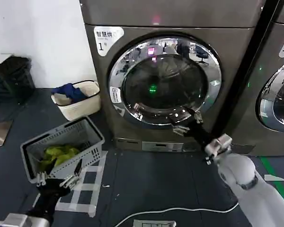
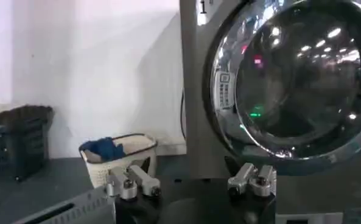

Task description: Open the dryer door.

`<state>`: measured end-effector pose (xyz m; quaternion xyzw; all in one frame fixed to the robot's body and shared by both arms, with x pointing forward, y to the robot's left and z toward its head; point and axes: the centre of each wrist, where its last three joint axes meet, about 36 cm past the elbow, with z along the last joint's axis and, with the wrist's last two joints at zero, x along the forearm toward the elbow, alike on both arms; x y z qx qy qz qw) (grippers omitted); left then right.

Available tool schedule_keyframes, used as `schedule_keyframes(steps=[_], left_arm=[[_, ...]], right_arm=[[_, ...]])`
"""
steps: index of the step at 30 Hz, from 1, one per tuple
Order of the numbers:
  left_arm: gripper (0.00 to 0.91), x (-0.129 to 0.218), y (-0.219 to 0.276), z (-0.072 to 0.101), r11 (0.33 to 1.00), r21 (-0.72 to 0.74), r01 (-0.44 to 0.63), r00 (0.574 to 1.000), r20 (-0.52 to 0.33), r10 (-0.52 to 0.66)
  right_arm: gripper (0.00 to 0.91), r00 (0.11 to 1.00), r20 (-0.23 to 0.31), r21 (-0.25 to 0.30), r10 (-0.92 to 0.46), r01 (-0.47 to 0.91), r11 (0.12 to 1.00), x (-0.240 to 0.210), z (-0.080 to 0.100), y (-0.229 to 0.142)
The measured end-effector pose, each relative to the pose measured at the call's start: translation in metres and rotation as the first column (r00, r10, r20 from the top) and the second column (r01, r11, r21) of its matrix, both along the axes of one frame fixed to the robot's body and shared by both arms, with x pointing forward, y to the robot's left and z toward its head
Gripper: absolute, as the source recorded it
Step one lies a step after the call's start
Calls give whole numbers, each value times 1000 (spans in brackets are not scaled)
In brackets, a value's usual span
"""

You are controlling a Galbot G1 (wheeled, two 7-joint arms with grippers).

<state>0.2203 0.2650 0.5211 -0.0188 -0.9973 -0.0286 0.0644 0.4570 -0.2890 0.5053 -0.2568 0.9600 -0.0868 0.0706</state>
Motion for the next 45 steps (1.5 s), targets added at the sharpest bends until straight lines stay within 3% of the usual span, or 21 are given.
schedule_keyframes(steps=[45], left_arm=[[907,-3,3,1,1000,13,-1,998,67,0]], right_arm=[[907,977,-12,-37,214,-214,976,114,17,107]])
